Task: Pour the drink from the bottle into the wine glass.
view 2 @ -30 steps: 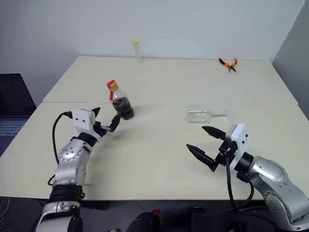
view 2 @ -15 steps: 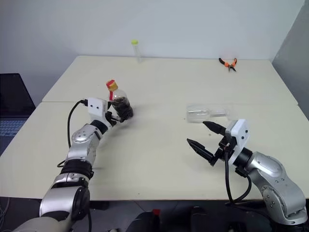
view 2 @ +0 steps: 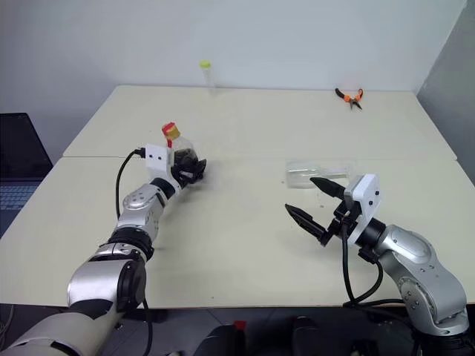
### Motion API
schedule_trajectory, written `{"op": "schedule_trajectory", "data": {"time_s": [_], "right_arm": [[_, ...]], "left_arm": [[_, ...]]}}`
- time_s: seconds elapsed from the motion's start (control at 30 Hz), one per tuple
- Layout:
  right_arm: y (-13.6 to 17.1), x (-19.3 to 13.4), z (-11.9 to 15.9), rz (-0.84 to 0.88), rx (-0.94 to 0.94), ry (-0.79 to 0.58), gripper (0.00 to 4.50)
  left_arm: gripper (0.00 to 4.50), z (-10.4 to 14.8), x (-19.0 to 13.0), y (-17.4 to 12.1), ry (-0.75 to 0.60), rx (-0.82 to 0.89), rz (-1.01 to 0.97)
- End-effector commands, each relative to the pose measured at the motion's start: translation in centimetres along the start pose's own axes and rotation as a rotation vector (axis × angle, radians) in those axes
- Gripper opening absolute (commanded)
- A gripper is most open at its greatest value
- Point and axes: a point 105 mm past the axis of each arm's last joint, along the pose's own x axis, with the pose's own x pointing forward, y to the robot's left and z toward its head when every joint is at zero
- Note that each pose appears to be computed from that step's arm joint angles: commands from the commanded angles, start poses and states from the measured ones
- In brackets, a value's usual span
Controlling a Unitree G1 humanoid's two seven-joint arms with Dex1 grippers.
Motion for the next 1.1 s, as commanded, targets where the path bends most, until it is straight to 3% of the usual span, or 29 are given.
{"op": "schedule_trajectory", "data": {"time_s": [0.03, 0.13, 0.23, 0.37, 0.63, 0.87, 1.1], "right_arm": [[0.1, 0.2, 0.9, -0.002, -0.031, -0.025, 4.50], [0.0, 0.3, 0.9, -0.006, -0.030, -0.029, 4.50], [0.0, 0.3, 0.9, -0.008, -0.031, -0.031, 4.50], [0.1, 0.2, 0.9, -0.012, -0.034, -0.031, 4.50], [0.5, -0.6, 0.8, -0.046, -0.035, -0.032, 4.50], [1.4, -1.6, 0.5, -0.071, -0.013, -0.021, 4.50], [2.4, -1.7, 1.2, -0.068, -0.022, -0.015, 4.50]], "left_arm": [[2.90, 2.1, 0.6, 0.0, -0.064, 0.017, 0.003], [2.26, 2.2, 0.5, 0.1, -0.074, 0.020, 0.003], [1.95, 2.3, 0.4, 0.0, -0.089, 0.036, -0.010], [1.92, 2.9, 0.2, -1.2, -0.130, 0.078, -0.090], [1.92, 3.8, -2.0, -6.8, -0.193, 0.166, -0.417], [1.92, 2.6, -6.1, -16.3, -0.108, 0.175, -0.889], [1.92, 3.0, -5.9, -18.8, -0.088, 0.180, -0.995]]}}
